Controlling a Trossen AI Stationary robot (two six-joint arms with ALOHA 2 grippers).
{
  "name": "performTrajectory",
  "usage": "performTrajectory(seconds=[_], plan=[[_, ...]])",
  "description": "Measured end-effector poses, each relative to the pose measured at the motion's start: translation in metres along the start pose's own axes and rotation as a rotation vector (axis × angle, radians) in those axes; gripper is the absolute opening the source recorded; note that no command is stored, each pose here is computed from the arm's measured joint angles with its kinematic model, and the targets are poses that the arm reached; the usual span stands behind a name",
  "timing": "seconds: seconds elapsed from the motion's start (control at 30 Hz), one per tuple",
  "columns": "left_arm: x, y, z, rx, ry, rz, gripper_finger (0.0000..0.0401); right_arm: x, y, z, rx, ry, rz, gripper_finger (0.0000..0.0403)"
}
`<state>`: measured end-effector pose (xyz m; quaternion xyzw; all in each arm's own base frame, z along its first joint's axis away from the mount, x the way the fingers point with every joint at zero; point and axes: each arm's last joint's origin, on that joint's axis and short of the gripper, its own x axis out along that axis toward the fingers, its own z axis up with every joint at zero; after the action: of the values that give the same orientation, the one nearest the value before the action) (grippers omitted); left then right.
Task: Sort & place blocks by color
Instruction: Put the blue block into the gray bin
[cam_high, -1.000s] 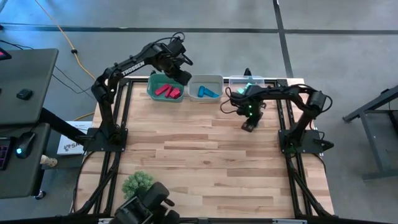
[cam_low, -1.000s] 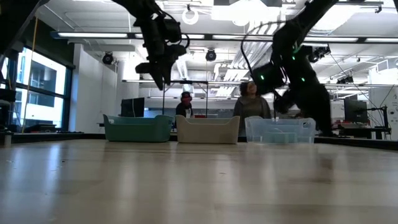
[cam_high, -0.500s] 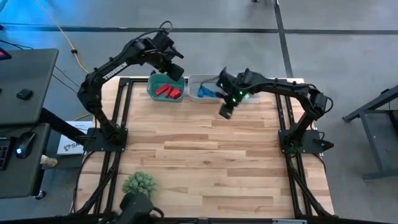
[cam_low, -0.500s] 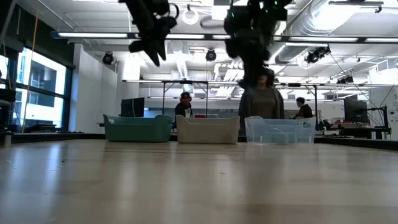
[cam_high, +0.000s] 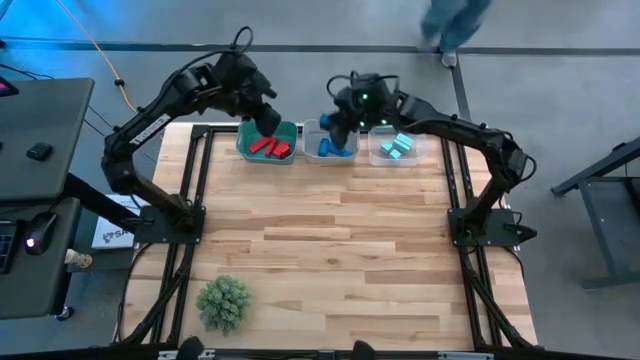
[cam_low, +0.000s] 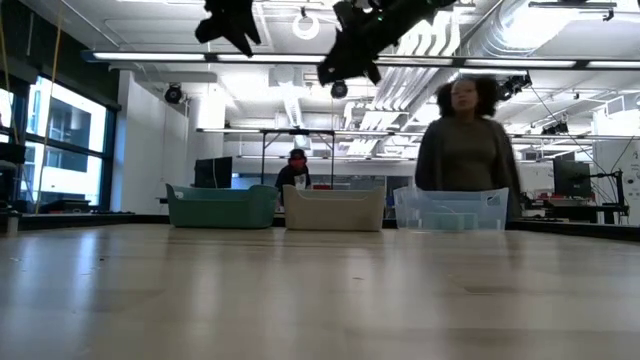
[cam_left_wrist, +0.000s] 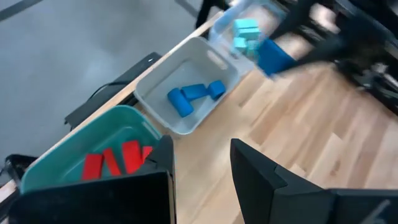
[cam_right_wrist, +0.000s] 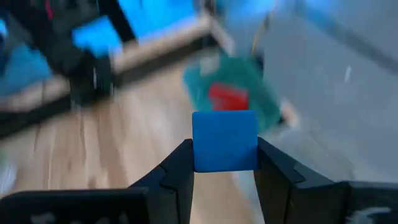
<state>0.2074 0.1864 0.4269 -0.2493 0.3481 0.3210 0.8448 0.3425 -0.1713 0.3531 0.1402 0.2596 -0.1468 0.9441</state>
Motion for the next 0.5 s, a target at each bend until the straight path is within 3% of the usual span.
performTrajectory(seconds=[0.13,0.27,0.5], plan=[[-0.011,-0.008,-0.004,0.025,-0.026,-0.015,0.0076,0.003,-0.008,0.018,-0.017,-0.190,-0.035,0.0109],[-0.019,-0.014,-0.007,0.042,-0.042,-0.027,0.0076,0.007,-0.016,0.026,-0.024,-0.285,-0.050,0.0109],[-0.021,-0.019,-0.009,0.055,-0.045,-0.042,0.0076,0.028,-0.032,0.015,0.001,-0.221,-0.106,0.0109]])
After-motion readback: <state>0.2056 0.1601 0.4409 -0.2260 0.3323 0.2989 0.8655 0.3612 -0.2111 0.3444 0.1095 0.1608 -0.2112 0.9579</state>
